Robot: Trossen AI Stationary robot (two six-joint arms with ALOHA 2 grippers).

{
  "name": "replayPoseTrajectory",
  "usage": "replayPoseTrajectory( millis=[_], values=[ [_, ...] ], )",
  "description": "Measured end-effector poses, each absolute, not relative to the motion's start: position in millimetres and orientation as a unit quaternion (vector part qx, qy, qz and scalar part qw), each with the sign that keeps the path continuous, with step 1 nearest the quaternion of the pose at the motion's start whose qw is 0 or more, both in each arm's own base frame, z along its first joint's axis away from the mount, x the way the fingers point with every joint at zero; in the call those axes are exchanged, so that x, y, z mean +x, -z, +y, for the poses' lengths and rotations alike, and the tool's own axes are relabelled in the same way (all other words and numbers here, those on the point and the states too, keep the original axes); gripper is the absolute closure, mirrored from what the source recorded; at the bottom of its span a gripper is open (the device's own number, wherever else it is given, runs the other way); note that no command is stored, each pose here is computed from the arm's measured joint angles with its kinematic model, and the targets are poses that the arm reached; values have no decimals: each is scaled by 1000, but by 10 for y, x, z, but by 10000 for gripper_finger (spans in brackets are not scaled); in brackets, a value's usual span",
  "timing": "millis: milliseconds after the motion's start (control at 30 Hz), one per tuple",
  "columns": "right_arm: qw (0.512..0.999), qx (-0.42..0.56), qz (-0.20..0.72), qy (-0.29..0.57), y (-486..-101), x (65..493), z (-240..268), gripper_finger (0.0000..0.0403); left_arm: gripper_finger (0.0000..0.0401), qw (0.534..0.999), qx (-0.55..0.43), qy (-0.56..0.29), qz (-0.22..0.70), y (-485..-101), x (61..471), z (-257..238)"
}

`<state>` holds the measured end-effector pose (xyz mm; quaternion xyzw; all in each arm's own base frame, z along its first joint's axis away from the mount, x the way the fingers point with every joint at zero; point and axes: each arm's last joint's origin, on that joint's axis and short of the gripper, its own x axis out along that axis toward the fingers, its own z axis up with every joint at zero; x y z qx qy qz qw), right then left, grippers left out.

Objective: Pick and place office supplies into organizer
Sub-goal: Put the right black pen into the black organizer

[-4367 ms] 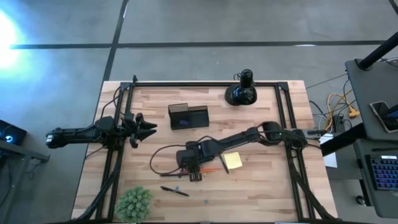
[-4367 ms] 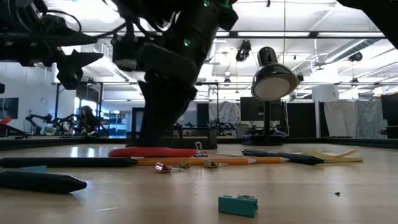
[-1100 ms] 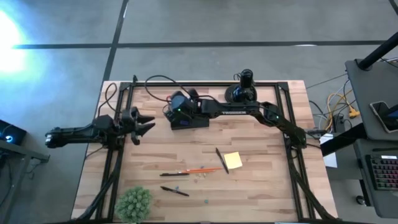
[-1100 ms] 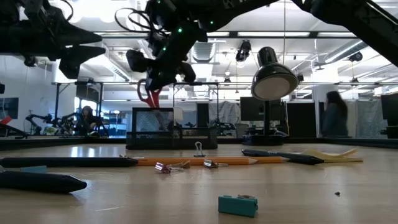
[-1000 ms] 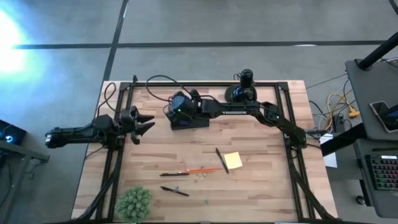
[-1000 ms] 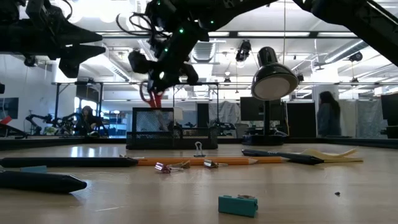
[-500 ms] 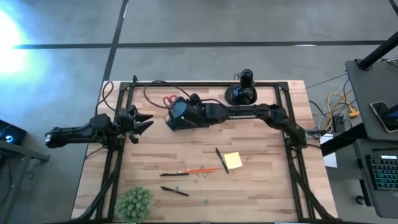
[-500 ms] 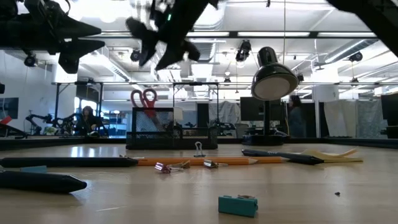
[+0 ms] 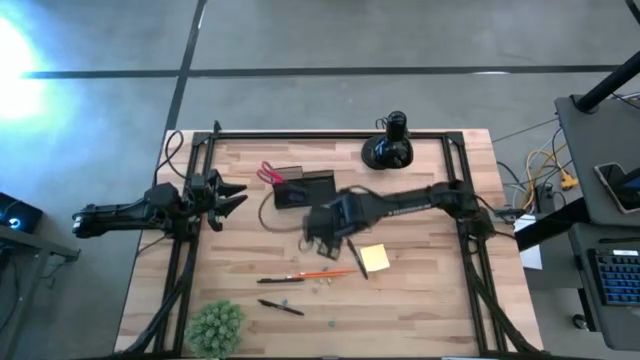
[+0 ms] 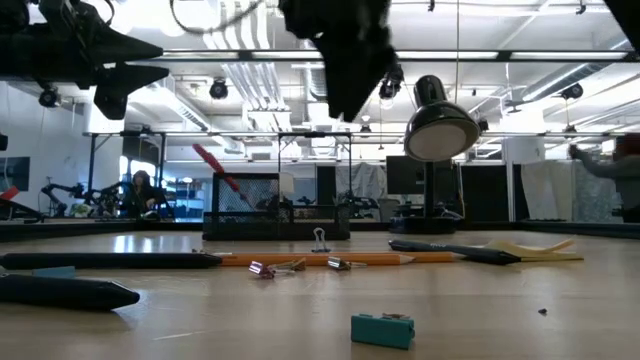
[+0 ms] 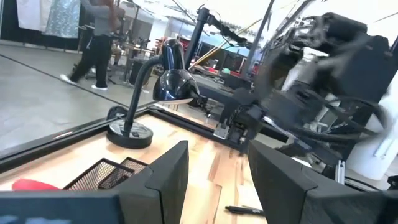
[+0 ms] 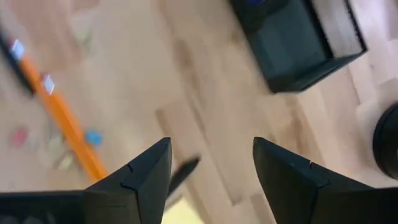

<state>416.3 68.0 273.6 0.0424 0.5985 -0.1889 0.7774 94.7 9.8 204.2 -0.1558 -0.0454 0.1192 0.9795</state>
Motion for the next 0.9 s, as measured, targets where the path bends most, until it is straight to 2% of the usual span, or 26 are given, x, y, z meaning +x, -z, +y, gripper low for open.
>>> replayPoseTrajectory(
  millis=[167, 267, 467, 667, 900],
  values=[
    [764, 19, 619, 182, -2647, 4062, 930, 188, 248, 976, -196, -89, -40, -2031, 952, 81],
    [759, 78, 606, 223, -2647, 4035, 1014, 188, 248, 970, -230, -71, -17, -1989, 956, 68],
    [739, 119, 635, 190, -2554, 3981, 1169, 188, 248, 964, -255, -67, 23, -1911, 954, 60],
    [671, 228, 662, 245, -2148, 3922, 1095, 188, 248, 964, -256, -59, 25, -1912, 955, 56],
    [641, 317, 632, 299, -1915, 3864, 988, 188, 248, 965, -257, -56, 23, -1915, 953, 54]
  ],
)
